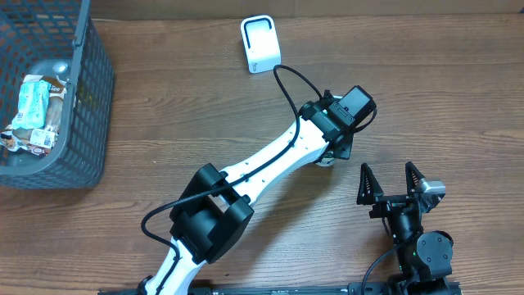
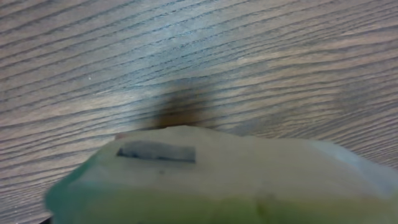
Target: Scan the item barcode
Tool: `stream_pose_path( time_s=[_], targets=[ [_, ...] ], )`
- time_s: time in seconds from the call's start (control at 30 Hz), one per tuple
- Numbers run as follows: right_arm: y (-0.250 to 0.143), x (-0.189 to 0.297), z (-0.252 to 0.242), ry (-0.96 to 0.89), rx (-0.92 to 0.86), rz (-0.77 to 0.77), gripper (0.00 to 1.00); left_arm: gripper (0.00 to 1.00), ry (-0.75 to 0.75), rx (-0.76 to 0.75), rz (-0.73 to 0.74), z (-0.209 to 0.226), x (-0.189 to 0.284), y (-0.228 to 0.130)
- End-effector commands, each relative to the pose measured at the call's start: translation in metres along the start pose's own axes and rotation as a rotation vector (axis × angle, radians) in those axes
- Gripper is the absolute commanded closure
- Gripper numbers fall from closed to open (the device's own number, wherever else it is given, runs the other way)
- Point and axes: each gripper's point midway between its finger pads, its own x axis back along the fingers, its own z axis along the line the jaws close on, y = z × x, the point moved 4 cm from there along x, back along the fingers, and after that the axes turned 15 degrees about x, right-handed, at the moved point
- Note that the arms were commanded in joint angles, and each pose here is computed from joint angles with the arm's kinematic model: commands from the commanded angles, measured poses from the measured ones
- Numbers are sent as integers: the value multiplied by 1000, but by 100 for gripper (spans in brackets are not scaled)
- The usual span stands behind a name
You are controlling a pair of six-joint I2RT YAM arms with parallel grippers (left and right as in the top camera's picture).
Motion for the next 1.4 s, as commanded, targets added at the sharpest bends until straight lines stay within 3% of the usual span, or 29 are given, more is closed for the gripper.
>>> stream_pose_path(
  time_s=[0.0, 1.37],
  targets=[
    [-2, 0, 0, 2, 4, -2, 0, 46, 27, 17, -4, 2, -6, -5],
    [-2, 0, 0, 2, 4, -2, 0, 43, 100, 29, -9, 20, -18, -13]
  ],
)
